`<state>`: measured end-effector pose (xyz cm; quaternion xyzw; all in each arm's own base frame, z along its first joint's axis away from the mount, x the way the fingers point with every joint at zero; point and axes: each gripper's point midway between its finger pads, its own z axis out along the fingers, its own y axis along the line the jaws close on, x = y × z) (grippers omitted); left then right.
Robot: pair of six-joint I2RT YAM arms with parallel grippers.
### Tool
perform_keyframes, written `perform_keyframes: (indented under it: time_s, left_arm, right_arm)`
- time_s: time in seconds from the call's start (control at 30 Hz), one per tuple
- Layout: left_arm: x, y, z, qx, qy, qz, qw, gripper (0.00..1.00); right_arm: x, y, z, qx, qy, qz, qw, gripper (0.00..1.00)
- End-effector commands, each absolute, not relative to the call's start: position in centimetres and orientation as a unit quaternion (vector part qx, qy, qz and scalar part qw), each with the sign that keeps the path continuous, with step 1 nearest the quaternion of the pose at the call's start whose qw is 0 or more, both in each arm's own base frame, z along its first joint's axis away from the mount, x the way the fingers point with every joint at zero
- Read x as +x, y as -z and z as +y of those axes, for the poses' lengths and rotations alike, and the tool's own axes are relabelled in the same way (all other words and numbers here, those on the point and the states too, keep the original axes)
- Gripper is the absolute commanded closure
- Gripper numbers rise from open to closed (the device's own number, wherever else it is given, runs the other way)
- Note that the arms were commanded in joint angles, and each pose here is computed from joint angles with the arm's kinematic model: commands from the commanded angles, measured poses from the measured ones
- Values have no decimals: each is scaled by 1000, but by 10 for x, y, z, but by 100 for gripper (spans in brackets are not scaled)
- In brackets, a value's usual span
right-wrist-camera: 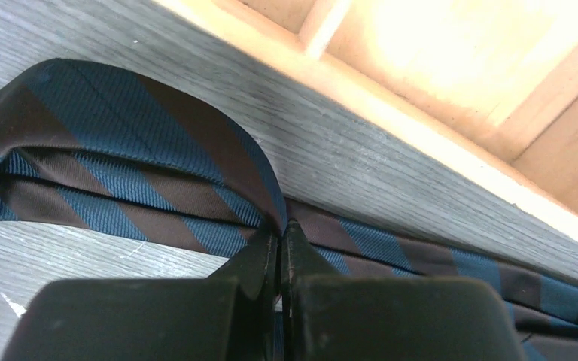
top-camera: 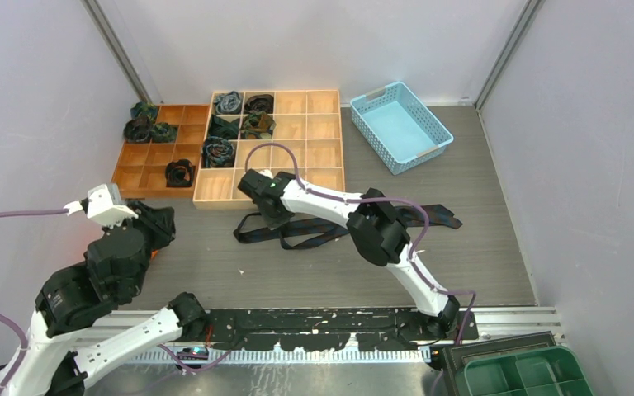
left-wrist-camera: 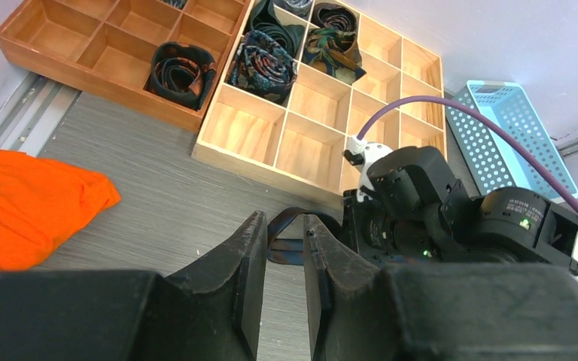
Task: Roll the ties
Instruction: Flatten out the tie at the center of the board.
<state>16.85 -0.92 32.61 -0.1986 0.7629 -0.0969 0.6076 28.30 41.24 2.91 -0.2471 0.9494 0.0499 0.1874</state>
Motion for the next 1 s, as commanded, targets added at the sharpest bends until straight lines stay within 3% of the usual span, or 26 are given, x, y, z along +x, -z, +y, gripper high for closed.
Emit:
perform_keyframes:
  time_s: [0.0,0.4,0.9,0.97]
  left_arm:
    - [166,-332,1,-217,101,747,620,74]
    - [158,-341,14,-223,112,730,636,75]
    - [152,-334,24,-225,108,727,640,75]
    - [151,-332,26,-228,104,725,641,75]
  right_arm:
    - [296,-111,435,-270,-45,907,319,99]
    - [298,-162,456,-296,-5,861,414,99]
    - [308,-84,488,-343,6,851,398,99]
    - [308,-75,495,-343,-4,852,395,93]
